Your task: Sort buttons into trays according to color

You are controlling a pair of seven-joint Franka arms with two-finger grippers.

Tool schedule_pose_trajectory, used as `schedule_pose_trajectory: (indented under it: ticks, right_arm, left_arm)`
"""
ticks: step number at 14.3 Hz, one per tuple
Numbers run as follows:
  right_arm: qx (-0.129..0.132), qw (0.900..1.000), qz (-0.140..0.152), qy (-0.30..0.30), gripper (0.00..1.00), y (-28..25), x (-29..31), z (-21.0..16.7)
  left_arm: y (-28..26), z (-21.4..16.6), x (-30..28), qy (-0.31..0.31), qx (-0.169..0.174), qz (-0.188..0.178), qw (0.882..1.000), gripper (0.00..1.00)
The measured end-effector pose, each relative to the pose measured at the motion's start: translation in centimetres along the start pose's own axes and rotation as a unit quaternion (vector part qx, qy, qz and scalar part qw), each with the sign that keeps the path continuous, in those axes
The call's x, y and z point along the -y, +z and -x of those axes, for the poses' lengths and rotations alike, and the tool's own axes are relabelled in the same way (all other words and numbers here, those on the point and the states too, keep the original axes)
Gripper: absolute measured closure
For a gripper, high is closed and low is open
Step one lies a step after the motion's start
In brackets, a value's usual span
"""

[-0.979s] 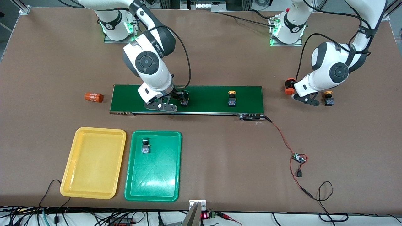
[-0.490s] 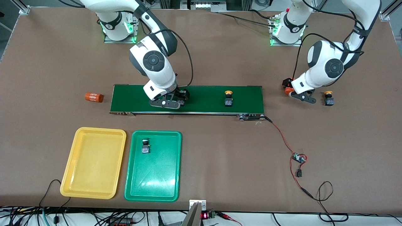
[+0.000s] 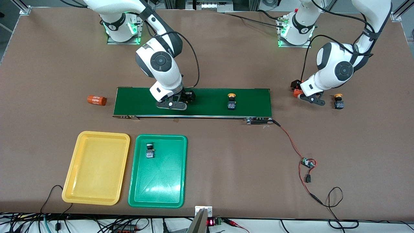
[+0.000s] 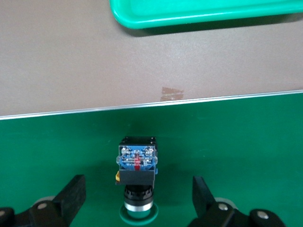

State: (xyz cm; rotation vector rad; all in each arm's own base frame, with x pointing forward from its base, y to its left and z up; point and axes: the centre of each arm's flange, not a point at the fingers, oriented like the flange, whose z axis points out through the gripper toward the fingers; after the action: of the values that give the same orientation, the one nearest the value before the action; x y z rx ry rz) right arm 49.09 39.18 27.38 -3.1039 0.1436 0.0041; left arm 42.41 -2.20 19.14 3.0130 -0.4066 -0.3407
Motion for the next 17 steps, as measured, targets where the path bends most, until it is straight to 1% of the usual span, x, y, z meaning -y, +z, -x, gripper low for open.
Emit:
schedule_pose_trajectory:
  ticks: [1, 4, 5, 6, 7, 8, 9, 11, 12, 13, 15, 17]
  right_arm:
    - [-0.002, 1.0, 0.003, -0.004, 0.02, 0.4, -0.2, 0.2]
    - [-0.005, 1.0, 0.011, -0.011, 0.05, 1.2, -0.7, 0.3]
    - [-0.008, 1.0, 0.012, -0.013, 0.06, 1.3, -0.8, 0.2]
    - [-0.01, 1.0, 0.012, -0.013, 0.09, 1.3, -0.9, 0.0]
    - [-0.01, 1.0, 0.011, -0.013, 0.09, 1.4, -1.0, -0.1]
    - [-0.011, 1.0, 0.012, -0.013, 0.15, 1.6, -1.1, -0.1]
    - [-0.011, 1.0, 0.014, -0.016, 0.15, 1.9, -1.1, -0.1]
    - [-0.015, 0.999, 0.024, -0.022, 0.3, 2.8, -1.7, -0.5]
    - [-0.018, 0.999, 0.026, -0.022, 0.3, 3.4, -2.2, -0.9]
    - [-0.018, 0.999, 0.026, -0.02, 0.39, 3.9, -2.6, -1.3]
    - [-0.019, 0.999, 0.026, -0.019, 0.59, 3.8, -2.7, -1.4]
    - [-0.018, 0.999, 0.03, -0.017, 0.59, 3.7, -3.0, -1.6]
  left_arm:
    - [0.1, 0.0, 0.0, 0.0, 0.001, 0.001, 1.0, 0.12]
    - [0.6, 0.3, 0.2, -0.003, 0.006, 0.006, 1.0, 0.1]
    - [0.8, 0.4, 0.3, -0.005, 0.008, 0.008, 1.0, 0.07]
    - [1.1, 0.5, 0.4, -0.006, 0.01, 0.01, 1.0, 0.07]
    - [1.2, 0.5, 0.5, -0.007, 0.011, 0.012, 1.0, 0.06]
    - [1.3, 0.5, 0.5, -0.008, 0.01, 0.012, 1.0, 0.08]
    - [1.4, 0.6, 0.6, -0.008, 0.01, 0.013, 1.0, 0.08]
    - [1.5, 0.6, 0.5, -0.009, 0.01, 0.014, 1.0, 0.27]
    - [1.6, 0.7, 0.5, -0.009, 0.01, 0.014, 1.0, 0.37]
    - [1.6, 0.7, 0.5, -0.009, 0.01, 0.014, 1.0, 0.49]
    - [1.4, 0.6, 0.5, -0.008, 0.006, 0.013, 1.0, 0.5]
    - [0.6, -0.2, 0.7, 0.002, -0.009, 0.008, 1.0, 0.5]
